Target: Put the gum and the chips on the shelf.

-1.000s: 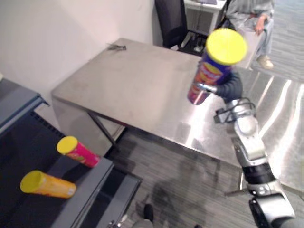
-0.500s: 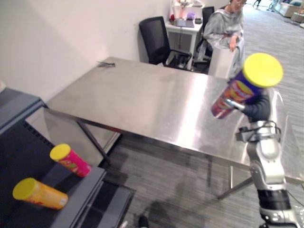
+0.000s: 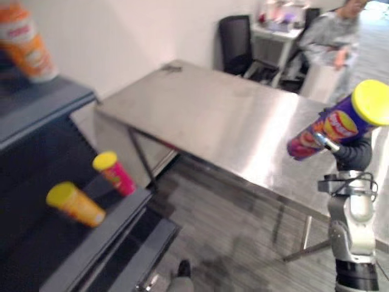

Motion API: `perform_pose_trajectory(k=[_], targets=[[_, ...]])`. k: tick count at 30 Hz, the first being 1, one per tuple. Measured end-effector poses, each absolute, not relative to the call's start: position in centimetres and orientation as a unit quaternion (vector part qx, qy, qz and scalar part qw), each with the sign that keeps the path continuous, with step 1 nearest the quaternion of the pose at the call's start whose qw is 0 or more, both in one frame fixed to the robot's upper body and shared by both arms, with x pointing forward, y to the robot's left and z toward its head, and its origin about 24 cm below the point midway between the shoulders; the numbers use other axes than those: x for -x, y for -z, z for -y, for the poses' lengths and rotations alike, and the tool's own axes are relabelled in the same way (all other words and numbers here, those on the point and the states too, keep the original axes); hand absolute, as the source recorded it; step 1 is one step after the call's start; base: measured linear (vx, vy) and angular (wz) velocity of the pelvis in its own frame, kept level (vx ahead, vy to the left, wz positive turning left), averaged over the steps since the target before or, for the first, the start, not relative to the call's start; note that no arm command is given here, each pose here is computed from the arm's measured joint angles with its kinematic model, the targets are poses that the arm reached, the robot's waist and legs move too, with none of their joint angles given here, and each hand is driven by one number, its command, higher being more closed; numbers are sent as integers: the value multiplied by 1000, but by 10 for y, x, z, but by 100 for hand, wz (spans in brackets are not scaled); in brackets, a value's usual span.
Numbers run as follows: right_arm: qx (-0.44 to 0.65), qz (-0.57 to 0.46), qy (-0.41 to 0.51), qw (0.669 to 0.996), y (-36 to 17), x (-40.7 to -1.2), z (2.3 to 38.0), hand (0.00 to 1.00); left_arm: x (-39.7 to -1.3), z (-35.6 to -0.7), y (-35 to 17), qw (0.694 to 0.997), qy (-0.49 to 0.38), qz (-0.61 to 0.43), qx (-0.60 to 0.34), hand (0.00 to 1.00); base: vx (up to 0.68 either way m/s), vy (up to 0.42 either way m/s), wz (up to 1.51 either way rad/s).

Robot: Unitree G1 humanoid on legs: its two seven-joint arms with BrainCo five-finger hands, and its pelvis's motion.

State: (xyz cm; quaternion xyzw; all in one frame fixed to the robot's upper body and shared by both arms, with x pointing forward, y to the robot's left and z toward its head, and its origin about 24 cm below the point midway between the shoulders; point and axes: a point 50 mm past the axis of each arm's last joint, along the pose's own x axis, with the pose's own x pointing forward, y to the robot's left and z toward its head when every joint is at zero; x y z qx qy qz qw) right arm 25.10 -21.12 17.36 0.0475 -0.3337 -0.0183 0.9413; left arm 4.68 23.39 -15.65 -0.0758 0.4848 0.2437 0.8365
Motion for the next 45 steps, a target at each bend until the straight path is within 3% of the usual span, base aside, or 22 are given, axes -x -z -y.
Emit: perform_pose_trajectory(k=[14, 25, 35, 42, 45], targets=[[-63, 357, 123, 924, -179, -243, 244, 100, -49, -230, 160, 826, -257, -491, 102, 0, -124, 44, 124], [-56, 334, 159, 928, -164, -237, 248, 100, -42, -236, 161, 821, -249, -508, 76, 0, -50, 162, 29], [-74, 281, 73, 954, -142, -255, 211, 100, -44, -238, 159, 823, -258, -500, 83, 0, 28, 22, -1], [-93, 232, -61, 966, -129, -268, 152, 100, -46, -232, 160, 827, -246, -497, 97, 0, 89, 87, 23], [-91, 227, -82, 966, -126, -266, 147, 100, -60, -235, 156, 846, -215, -484, 67, 0, 114, 130, 95]])
